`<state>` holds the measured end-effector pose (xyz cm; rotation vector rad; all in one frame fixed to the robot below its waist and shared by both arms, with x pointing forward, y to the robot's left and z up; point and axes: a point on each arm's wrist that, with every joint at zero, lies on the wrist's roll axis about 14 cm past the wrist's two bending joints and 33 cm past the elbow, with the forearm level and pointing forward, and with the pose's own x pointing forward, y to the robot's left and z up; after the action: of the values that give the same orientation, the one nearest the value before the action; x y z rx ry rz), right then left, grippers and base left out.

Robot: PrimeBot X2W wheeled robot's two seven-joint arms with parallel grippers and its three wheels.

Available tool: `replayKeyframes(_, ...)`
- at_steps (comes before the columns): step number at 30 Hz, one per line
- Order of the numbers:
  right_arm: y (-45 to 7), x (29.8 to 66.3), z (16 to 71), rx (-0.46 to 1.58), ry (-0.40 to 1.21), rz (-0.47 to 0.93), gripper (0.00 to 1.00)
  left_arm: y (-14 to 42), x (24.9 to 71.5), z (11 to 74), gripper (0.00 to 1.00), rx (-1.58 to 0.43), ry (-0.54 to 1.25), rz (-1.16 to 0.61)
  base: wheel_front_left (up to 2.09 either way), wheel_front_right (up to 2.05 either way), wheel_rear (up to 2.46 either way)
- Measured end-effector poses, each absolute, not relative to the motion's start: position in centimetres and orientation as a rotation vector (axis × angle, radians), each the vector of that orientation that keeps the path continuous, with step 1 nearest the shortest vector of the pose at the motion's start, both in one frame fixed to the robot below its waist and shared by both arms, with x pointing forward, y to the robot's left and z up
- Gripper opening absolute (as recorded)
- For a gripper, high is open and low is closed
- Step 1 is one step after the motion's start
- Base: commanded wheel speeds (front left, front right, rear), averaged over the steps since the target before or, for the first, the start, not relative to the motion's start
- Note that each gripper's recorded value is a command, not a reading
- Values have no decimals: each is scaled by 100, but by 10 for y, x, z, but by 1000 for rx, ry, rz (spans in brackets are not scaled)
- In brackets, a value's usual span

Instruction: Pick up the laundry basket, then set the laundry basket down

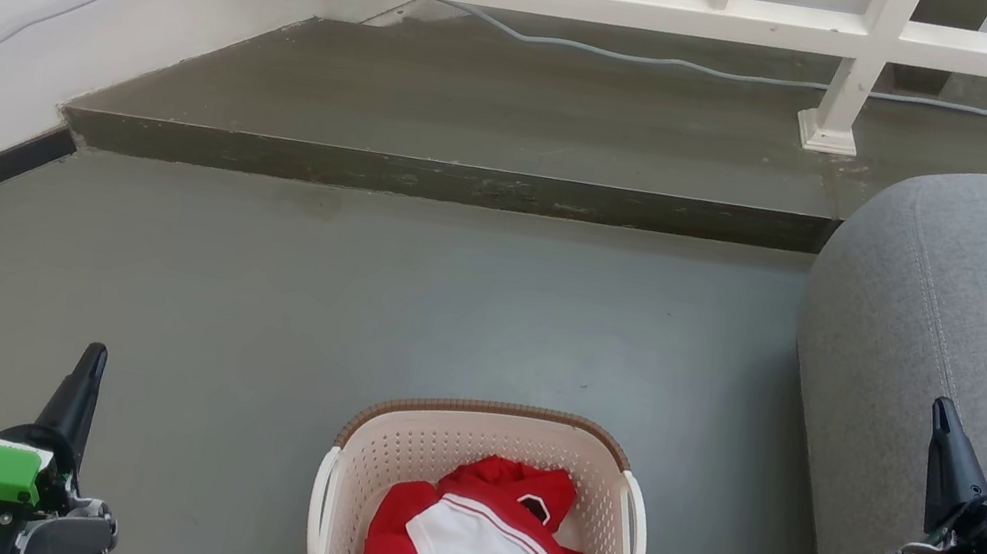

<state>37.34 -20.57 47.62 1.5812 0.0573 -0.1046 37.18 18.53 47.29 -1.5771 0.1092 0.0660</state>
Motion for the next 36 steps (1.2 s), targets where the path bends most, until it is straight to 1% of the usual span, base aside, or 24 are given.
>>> replayKeyframes(36, -205, 373, 475, 1588, 59, -107, 0, 186, 372, 472, 0, -1578, 108, 70, 0, 0, 0)
